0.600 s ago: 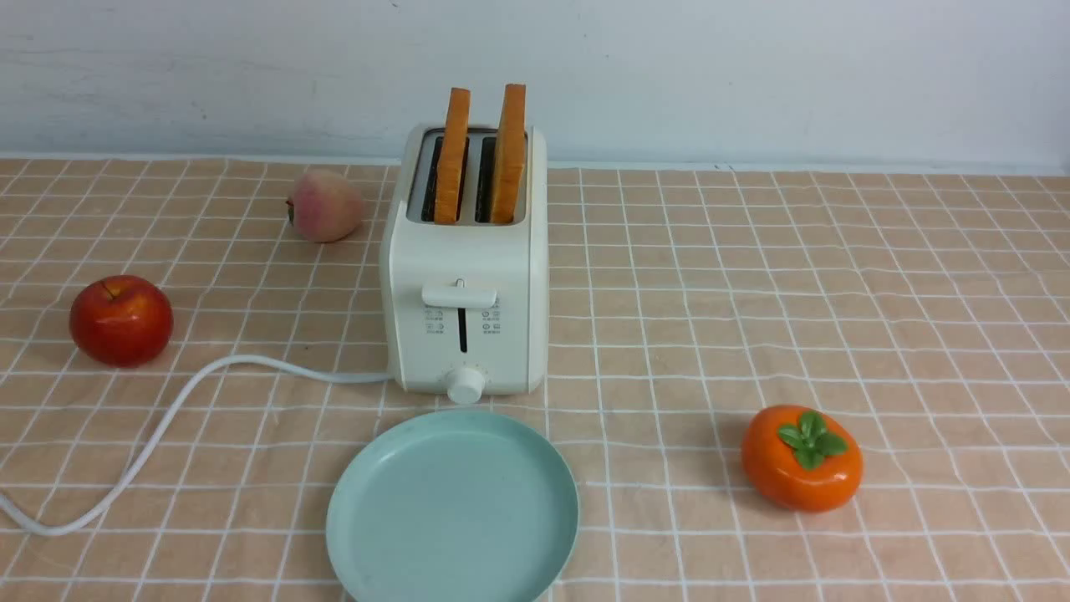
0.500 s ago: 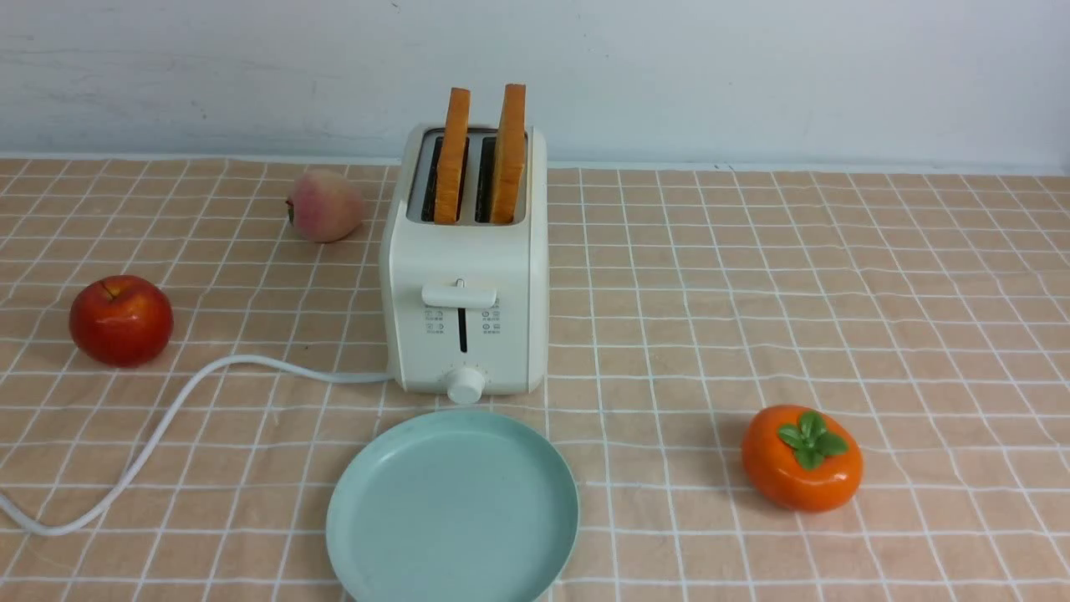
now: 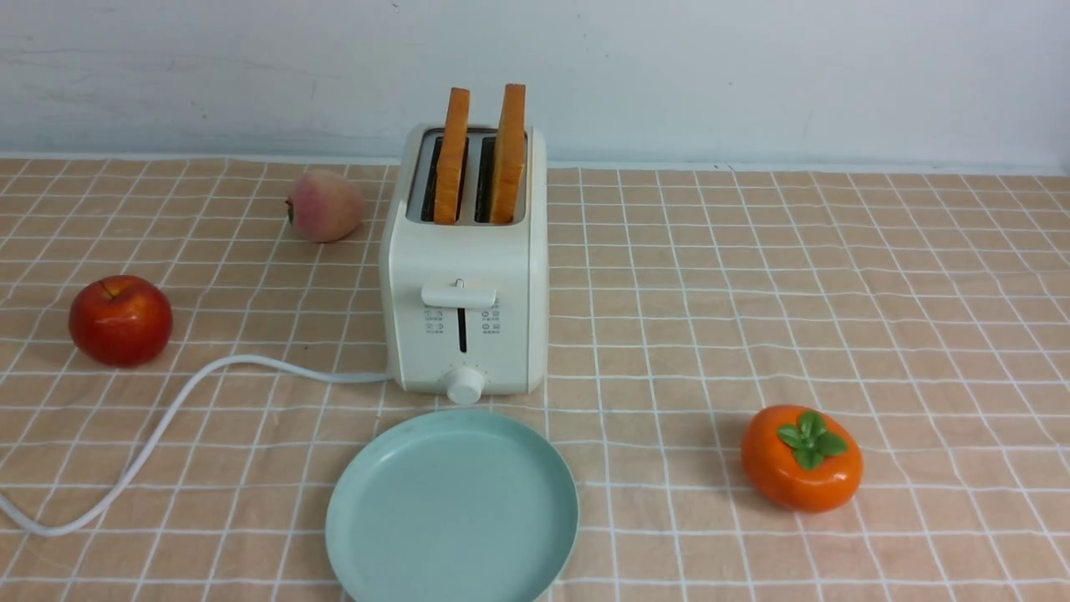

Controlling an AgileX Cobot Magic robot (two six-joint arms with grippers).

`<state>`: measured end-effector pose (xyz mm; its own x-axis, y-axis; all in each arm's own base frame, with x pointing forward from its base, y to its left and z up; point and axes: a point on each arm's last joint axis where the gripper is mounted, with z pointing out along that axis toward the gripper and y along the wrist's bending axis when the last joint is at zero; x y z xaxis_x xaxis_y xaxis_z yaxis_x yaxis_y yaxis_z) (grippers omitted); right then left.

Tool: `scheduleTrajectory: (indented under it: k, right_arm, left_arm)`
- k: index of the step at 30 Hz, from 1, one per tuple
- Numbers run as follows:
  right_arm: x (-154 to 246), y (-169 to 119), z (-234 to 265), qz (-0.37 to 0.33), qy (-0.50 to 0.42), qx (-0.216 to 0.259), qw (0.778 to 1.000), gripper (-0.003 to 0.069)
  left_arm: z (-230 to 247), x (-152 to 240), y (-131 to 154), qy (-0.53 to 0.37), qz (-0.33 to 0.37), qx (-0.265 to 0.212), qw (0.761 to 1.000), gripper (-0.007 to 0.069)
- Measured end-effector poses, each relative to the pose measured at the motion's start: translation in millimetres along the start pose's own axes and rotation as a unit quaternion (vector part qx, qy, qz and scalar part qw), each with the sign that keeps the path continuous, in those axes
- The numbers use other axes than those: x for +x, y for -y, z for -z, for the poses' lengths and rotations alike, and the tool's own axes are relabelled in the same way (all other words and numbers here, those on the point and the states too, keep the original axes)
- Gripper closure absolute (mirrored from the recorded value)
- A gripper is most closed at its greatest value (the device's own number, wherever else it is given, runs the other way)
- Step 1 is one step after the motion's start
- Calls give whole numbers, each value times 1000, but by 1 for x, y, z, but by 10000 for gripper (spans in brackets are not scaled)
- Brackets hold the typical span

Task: Take toasted bread from bread machine on light coffee tablecloth place on plate.
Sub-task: 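Reach for a toast slice standing in the toaster with the left gripper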

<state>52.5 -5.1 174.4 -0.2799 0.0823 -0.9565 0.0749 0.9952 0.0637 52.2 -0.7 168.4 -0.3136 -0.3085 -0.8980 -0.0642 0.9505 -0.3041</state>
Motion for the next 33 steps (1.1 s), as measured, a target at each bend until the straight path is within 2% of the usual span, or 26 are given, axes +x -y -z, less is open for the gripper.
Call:
scheduleTrajectory:
  k: [3,7,12,16,18,19,22,25,28,29,30,31,32,33]
  right_arm:
    - [0,0,0,0,0,0,1000,419]
    - [0,0,0,0,0,0,1000,419]
    - [0,0,0,0,0,0,1000,419]
    - [0,0,0,-10,1,-2,1000,419]
    - [-2,-2,0,-53,13,-14,998,419]
    - [-4,-5,0,-108,25,-28,993,419]
    - [-15,-8,1,-223,76,-62,970,419]
    - [-23,-8,3,-281,115,-82,949,419]
    - [-30,-8,5,-299,153,-94,937,419]
    - [-32,-8,6,-302,163,-97,934,419]
    - [-33,-7,6,-303,171,-100,932,419]
    - [-34,-7,7,-304,173,-100,932,419]
    - [-35,-7,7,-304,182,-103,929,419]
    - [-37,-7,8,-306,190,-105,927,419]
  left_arm:
    - [0,-4,0,23,-21,1,1000,384]
    - [1,-11,4,60,-6,20,998,384]
    - [2,-19,9,98,87,59,990,384]
    - [4,-23,11,119,132,79,981,384]
    - [5,-25,12,130,149,88,976,384]
    - [5,-27,13,137,162,95,973,384]
    - [7,-33,15,164,184,116,962,384]
    - [10,-38,17,193,198,138,951,386]
    - [13,-43,19,215,210,156,941,431]
    - [14,-45,19,227,214,166,935,481]
    - [16,-48,20,241,218,176,929,563]
    - [16,-48,20,241,218,176,929,575]
    - [20,-53,22,253,220,185,924,638]
    - [23,-59,24,262,220,191,920,639]
